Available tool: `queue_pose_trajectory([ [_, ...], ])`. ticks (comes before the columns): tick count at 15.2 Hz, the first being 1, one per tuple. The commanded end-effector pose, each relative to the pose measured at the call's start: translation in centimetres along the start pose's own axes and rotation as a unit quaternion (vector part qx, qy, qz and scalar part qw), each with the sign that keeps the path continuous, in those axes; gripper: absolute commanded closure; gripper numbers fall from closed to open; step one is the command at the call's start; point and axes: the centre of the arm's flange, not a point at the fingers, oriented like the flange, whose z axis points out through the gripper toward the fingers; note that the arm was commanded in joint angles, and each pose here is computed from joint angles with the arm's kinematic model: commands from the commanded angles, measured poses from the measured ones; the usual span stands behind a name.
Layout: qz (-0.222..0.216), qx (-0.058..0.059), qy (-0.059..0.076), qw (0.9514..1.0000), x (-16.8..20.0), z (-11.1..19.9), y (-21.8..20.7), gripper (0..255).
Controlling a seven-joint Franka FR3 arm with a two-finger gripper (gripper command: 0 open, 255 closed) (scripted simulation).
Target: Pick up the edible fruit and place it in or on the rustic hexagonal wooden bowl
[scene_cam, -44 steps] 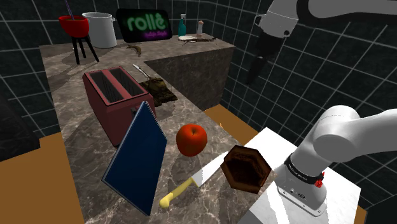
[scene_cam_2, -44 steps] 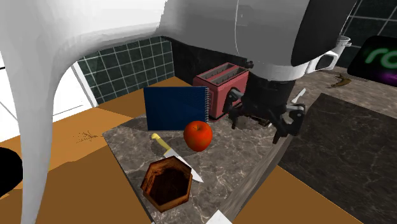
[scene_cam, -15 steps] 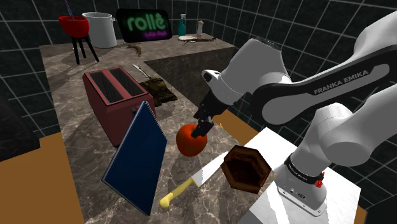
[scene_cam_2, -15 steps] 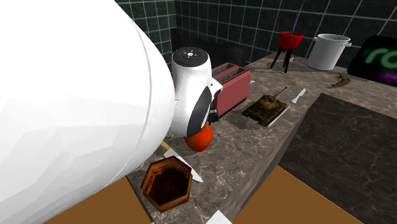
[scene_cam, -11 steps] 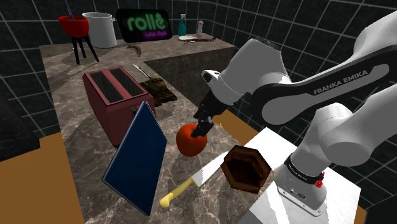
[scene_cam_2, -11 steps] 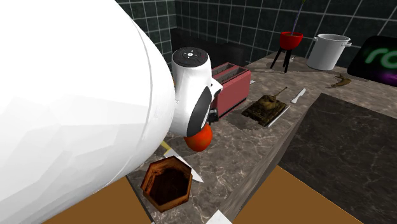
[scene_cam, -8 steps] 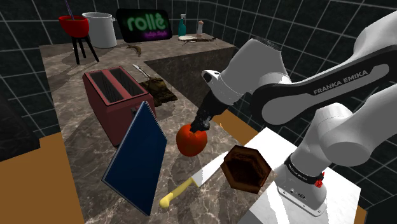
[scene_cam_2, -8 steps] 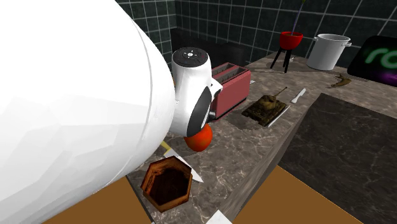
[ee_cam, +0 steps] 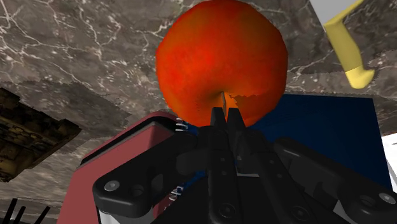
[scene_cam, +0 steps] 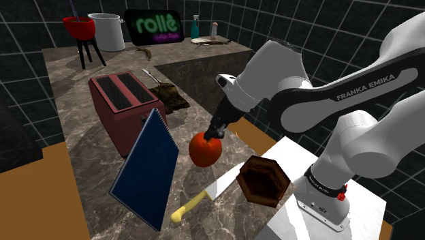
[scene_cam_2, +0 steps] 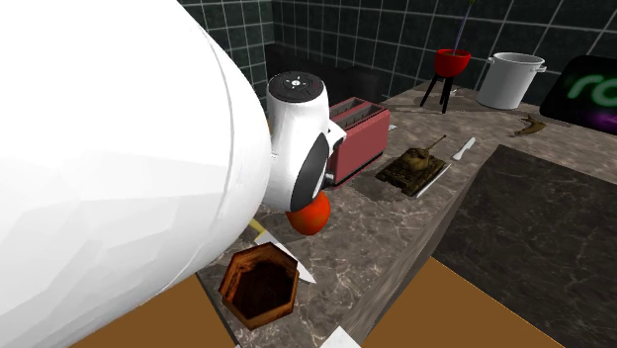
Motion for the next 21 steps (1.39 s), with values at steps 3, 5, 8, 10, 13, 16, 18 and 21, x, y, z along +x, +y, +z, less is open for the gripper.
queue_pose_trajectory([
  [3,0.000,0.000,0.000,1.0000,0.8,-1.7,0.0,255],
  [5,0.000,0.000,0.000,1.0000,1.2,-2.7,0.0,255],
  [8,0.000,0.000,0.000,1.0000,1.9,-4.1,0.1,255],
  [10,0.000,0.000,0.000,1.0000,2.3,-5.1,0.1,255],
  [13,0.000,0.000,0.000,1.0000,3.0,-6.5,0.2,255],
  [16,0.000,0.000,0.000,1.0000,3.7,-7.9,0.2,255],
  [18,0.000,0.000,0.000,1.0000,4.1,-8.9,0.2,255],
  [21,0.000,0.000,0.000,1.0000,4.7,-10.3,0.3,255],
])
